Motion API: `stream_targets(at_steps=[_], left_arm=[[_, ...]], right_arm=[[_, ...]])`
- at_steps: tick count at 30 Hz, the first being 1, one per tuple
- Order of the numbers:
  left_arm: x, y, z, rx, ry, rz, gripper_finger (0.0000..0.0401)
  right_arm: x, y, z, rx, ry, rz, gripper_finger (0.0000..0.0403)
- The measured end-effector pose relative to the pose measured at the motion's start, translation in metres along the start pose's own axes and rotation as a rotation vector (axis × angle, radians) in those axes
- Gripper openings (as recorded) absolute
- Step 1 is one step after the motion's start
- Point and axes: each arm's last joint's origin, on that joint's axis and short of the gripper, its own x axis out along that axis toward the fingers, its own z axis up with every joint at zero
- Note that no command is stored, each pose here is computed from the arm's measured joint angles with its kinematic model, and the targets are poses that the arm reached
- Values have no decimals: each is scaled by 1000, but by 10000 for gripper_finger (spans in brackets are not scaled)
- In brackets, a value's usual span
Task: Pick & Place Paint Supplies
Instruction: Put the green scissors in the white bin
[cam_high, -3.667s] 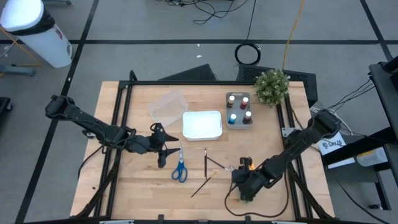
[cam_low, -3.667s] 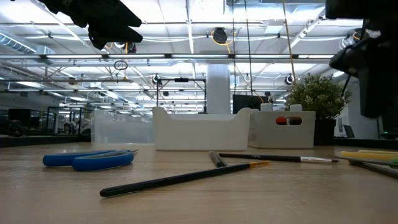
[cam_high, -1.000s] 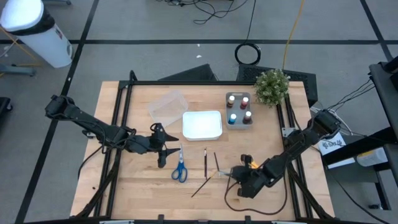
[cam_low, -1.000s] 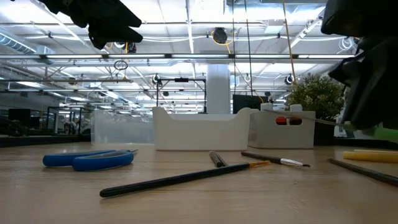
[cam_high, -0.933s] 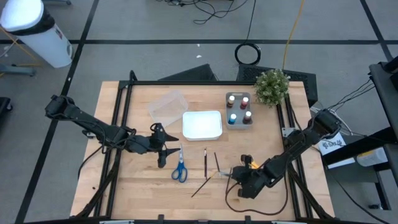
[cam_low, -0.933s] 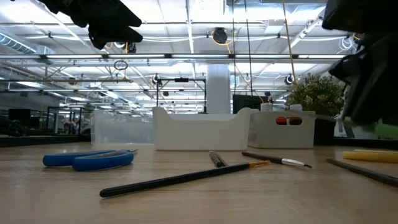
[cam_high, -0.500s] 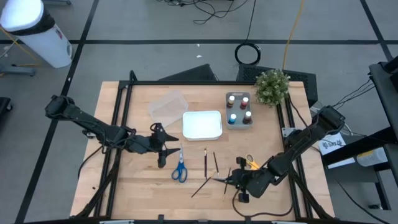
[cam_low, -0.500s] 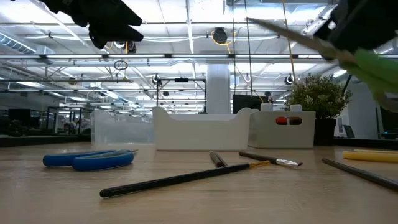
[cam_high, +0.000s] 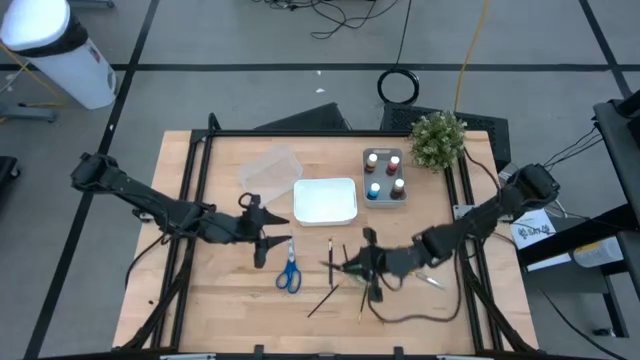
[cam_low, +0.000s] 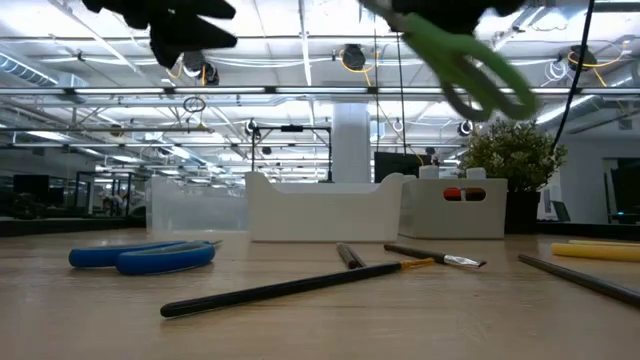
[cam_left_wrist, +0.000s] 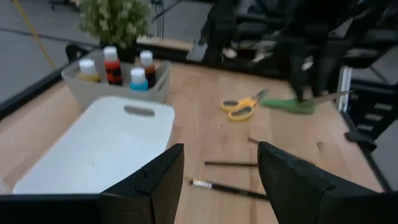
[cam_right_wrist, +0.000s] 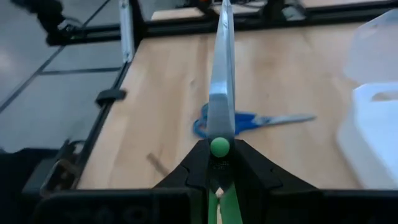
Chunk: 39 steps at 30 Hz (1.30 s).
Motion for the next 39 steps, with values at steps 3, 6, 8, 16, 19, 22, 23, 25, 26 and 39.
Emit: stream_targets(at_steps=[3, 6, 8, 16, 19, 22, 23, 25, 26, 39], left_arm=[[-9, 5, 11, 2, -45, -30, 214], [-19, 13, 20, 8, -84, -47, 214], [-27, 19, 27, 21, -115, -69, 214], [-58, 38, 40, 105, -169, -88, 214], [-60, 41, 38, 123, -142, -71, 214], [-59, 44, 34, 144, -104, -52, 214], [-59, 45, 33, 146, -95, -45, 214], [-58, 46, 32, 148, -80, -34, 214], [-58, 47, 32, 147, -78, -31, 214], [-61, 52, 29, 155, -41, 4, 214]], right_arm=[[3, -23, 13, 16, -34, -3, 35], [8, -44, 23, 28, -64, -7, 35], [10, -58, 28, 40, -71, -5, 35], [12, -104, 43, 69, -120, -7, 35], [11, -122, 50, 66, -139, -35, 35], [13, -142, 55, 70, -147, -89, 35], [13, -147, 55, 71, -143, -88, 35], [15, -158, 59, 70, -144, -81, 35], [17, -162, 62, 69, -154, -81, 35], [44, -194, 38, 34, -5, -118, 35]])
